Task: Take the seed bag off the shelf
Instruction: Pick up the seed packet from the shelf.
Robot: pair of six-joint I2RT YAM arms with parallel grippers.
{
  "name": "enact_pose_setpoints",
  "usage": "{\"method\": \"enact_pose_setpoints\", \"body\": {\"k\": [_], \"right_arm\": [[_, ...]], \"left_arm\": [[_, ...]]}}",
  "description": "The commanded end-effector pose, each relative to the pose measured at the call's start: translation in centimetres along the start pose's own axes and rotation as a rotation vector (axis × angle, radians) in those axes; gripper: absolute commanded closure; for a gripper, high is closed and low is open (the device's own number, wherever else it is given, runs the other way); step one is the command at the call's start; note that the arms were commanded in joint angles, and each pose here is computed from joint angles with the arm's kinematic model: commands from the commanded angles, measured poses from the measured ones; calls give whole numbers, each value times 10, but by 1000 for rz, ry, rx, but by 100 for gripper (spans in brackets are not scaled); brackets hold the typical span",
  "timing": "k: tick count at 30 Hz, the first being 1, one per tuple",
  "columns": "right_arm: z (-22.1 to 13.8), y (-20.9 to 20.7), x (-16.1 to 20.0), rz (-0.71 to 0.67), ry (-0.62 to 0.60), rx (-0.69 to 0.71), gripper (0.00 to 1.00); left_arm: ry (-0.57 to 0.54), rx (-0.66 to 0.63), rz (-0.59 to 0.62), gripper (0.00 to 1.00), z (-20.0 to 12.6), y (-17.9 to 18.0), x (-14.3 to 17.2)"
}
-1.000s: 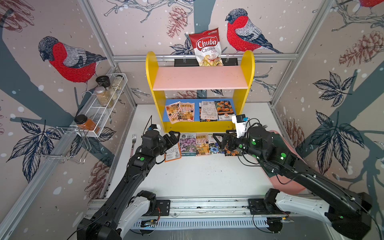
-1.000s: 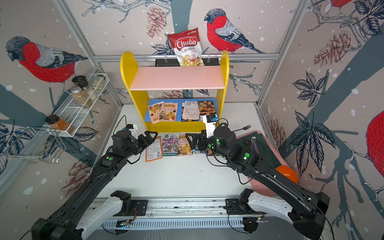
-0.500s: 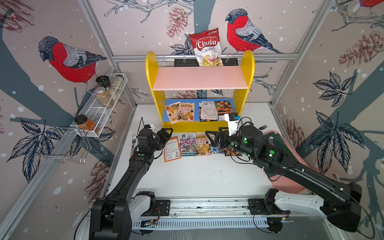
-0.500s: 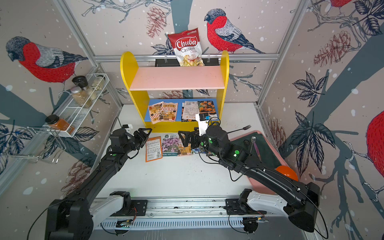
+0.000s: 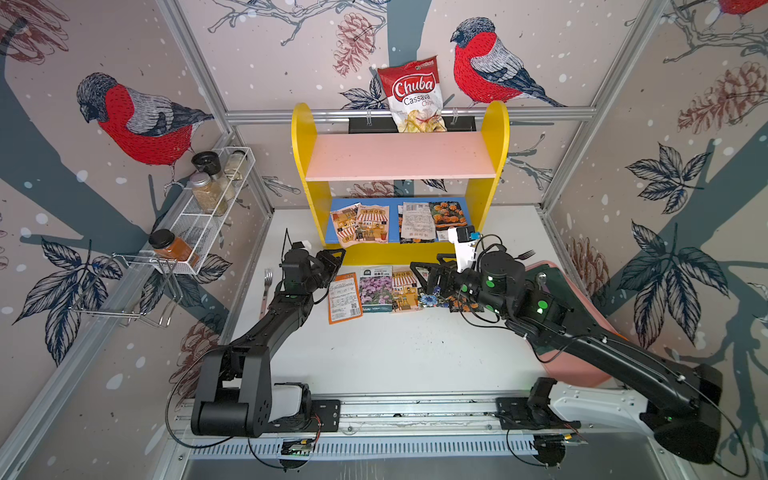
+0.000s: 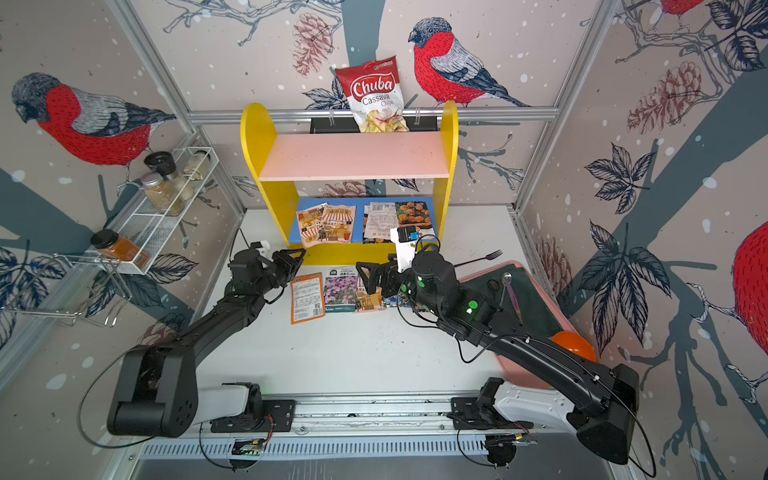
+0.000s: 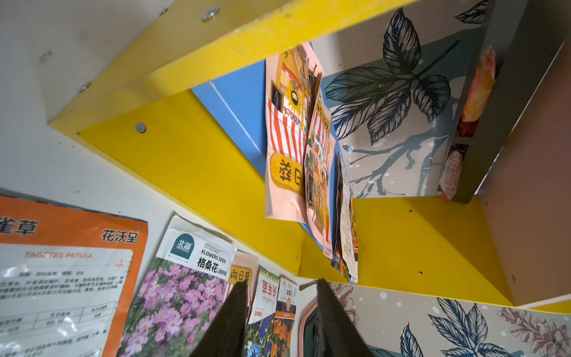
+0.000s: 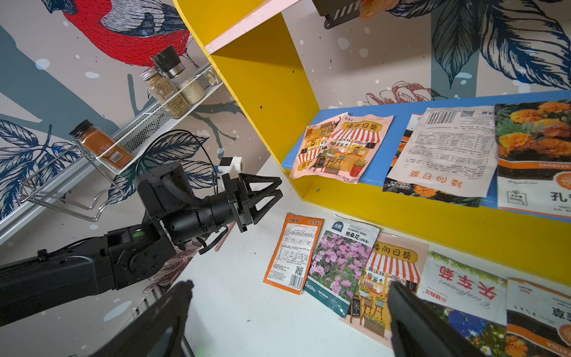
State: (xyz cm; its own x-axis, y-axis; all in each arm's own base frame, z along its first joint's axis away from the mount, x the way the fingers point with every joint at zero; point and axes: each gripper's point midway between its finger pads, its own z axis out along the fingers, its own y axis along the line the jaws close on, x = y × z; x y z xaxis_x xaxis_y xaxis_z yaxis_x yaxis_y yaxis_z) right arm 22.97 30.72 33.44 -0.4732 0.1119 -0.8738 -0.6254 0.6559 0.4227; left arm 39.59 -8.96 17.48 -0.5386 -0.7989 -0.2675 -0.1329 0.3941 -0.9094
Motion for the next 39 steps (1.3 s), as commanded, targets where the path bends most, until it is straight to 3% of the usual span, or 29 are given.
{"method": "enact_pose_setpoints", "body": {"k": [1, 15, 23, 28, 39], "right_arm": [[0, 0, -9, -11, -39, 1, 0], [30, 8, 11, -37, 24, -26, 0], [44, 6, 7, -75, 10, -3, 0], [75, -7, 17, -108, 41, 57, 0], [144, -44, 19, -249, 89, 290, 0]], "left_arm": [[-28, 66, 30, 62, 7, -17, -13], [-12, 45, 24, 69, 36, -5, -28], [9, 42, 16, 86, 41, -3, -26], [21, 39, 13, 100, 39, -4, -23], [47, -29, 42, 100, 31, -1, -19]]}}
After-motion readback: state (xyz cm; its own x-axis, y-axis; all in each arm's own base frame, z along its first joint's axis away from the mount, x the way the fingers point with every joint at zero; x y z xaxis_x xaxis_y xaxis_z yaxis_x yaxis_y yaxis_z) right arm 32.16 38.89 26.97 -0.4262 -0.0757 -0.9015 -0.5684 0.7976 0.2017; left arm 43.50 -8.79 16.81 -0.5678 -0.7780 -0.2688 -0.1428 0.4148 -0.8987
